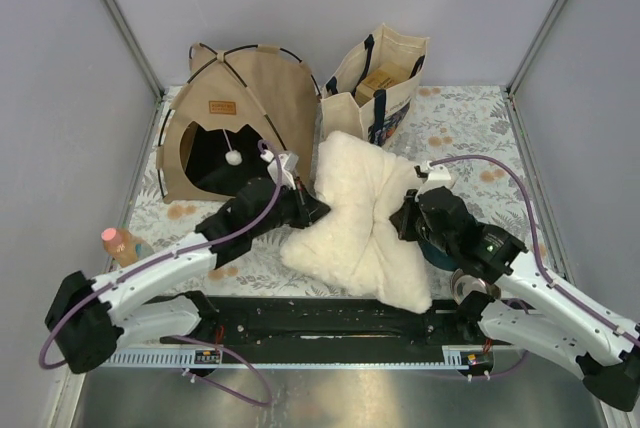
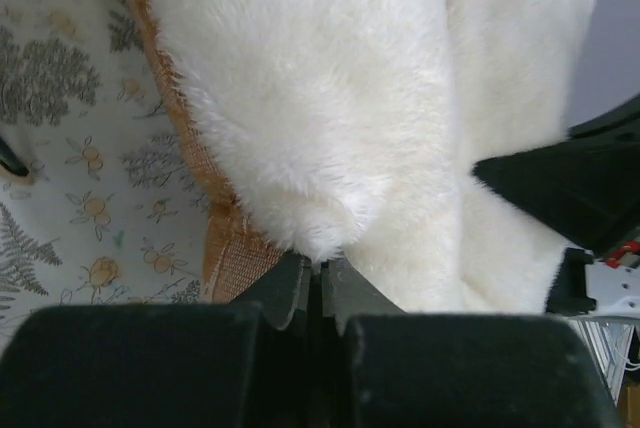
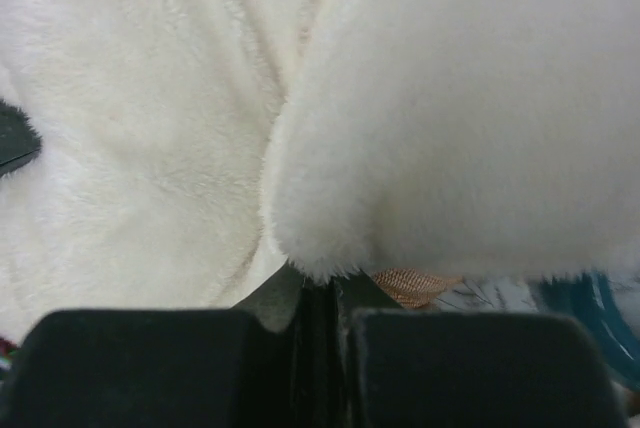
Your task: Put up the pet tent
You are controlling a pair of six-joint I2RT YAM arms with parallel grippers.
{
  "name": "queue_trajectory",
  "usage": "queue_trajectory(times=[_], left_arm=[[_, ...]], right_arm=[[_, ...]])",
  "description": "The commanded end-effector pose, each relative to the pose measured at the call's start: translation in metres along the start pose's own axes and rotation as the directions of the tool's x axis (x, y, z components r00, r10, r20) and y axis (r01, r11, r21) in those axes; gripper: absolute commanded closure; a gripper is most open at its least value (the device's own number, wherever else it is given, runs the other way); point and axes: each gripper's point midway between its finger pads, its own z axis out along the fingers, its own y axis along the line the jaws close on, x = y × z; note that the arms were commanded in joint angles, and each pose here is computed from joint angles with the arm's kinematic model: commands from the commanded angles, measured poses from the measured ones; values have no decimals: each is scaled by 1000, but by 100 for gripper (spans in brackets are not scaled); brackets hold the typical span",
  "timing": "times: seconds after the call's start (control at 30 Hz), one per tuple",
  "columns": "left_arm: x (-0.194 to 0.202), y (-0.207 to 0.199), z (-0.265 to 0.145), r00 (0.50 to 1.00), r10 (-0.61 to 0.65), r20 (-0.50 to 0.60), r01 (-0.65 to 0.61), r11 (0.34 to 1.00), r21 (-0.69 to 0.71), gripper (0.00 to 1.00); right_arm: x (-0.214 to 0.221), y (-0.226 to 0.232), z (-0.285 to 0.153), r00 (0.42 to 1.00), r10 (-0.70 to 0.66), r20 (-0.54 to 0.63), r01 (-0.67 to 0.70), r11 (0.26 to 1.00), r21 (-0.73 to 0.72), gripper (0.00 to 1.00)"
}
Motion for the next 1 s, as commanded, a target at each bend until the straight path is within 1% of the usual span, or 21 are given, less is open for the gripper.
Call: queue_trajectory(times=[0.0,0.07,0.2,0.3,0.37,0.4,0.5,0.57,0.6,0.67,0.7,0.83,0.97], left_arm=[[-21,-50,-37,994,107,-3,-106,986,127,100],[-14,-42,-51,991,127,-44,-123,989,87,100],[-10,-34,-86,990,131,-51,-128,990,51,100],[-10,-22,-117,992,122,-20,-122,992,-4,100],[-17,-9,-141,994,107,36,-104,992,-73,100],[-16,0,-154,994,98,43,-92,989,-119,100],[-28,16,-195,989,70,130,-40,975,-217,100],[-35,24,-221,983,64,173,-14,962,-274,100],[-37,30,-233,980,60,189,0,952,-305,100],[-41,40,-254,971,53,232,34,935,-354,100],[-43,41,-262,967,49,249,46,932,-360,100],[-46,51,-283,955,44,292,80,914,-398,100],[-50,55,-279,953,61,297,76,900,-430,100]], right_arm=[[-33,96,-32,999,12,51,12,894,-447,100],[-34,120,-40,998,-7,58,36,850,-526,100],[-34,163,-46,998,-57,41,70,789,-610,100],[-33,198,-52,995,-89,53,102,738,-667,100],[-32,224,-57,991,-121,56,125,700,-703,100],[-28,238,-58,988,-146,44,133,685,-716,100],[-26,272,-55,981,-191,-28,110,676,-729,100],[-23,297,-55,970,-235,-66,107,653,-749,100],[-17,310,-49,961,-267,-72,123,646,-754,100],[-16,332,-51,948,-310,-67,150,624,-767,100],[-10,340,-48,940,-334,-74,159,617,-771,100],[1,361,-26,922,-374,-104,166,622,-765,100],[14,367,-1,908,-403,-118,190,644,-741,100]])
